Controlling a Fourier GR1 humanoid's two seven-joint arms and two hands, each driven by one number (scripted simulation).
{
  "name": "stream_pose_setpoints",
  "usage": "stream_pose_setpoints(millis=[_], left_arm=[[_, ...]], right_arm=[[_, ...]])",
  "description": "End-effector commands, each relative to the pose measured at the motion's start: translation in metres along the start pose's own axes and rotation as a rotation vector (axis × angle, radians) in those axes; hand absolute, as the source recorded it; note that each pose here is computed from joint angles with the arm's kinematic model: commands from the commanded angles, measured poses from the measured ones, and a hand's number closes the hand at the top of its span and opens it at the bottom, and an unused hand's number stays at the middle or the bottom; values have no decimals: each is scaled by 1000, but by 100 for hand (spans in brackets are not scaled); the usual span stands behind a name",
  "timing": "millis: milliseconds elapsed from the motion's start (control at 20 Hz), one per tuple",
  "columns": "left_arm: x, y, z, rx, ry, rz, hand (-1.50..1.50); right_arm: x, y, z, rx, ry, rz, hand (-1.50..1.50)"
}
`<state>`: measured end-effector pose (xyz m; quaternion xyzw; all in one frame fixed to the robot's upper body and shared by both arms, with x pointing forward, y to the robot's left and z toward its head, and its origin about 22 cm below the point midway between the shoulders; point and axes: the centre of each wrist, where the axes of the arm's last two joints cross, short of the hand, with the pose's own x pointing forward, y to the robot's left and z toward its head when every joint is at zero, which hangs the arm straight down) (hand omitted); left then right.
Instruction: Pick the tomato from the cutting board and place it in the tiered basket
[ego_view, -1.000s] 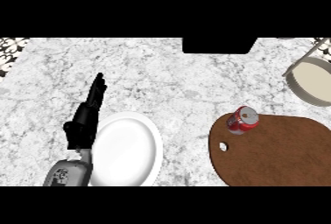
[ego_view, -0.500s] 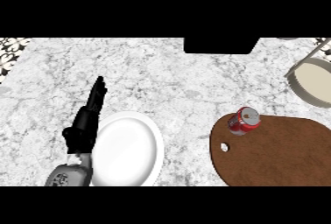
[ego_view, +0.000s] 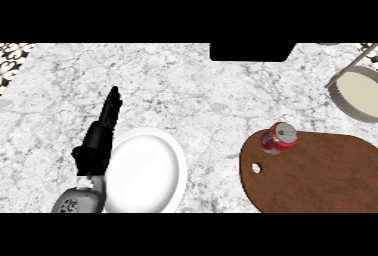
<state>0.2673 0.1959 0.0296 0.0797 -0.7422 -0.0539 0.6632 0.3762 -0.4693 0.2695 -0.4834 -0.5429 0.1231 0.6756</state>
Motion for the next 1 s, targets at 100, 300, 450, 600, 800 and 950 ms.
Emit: stream_pose_setpoints(millis=[100, 300, 450, 600, 800, 950], left_arm=[[-2, 0, -11, 29, -5, 7, 0], [2, 4, -8, 14, 12, -2, 0], [-3, 10, -3, 21, 17, 17, 0], [-7, 7, 0, 22, 33, -1, 0], [0, 12, -2, 25, 27, 6, 0], [-5, 16, 3, 46, 30, 10, 0]], right_arm=[[-35, -48, 4, -165, 96, -201, -150], [-66, -86, 16, -212, 183, -288, -150], [-96, -110, 28, -215, 228, -373, -150], [-138, -145, 52, -250, 222, -462, -150], [-186, -177, 88, -249, 203, -465, -150], [-230, -177, 115, -228, 168, -487, -150]])
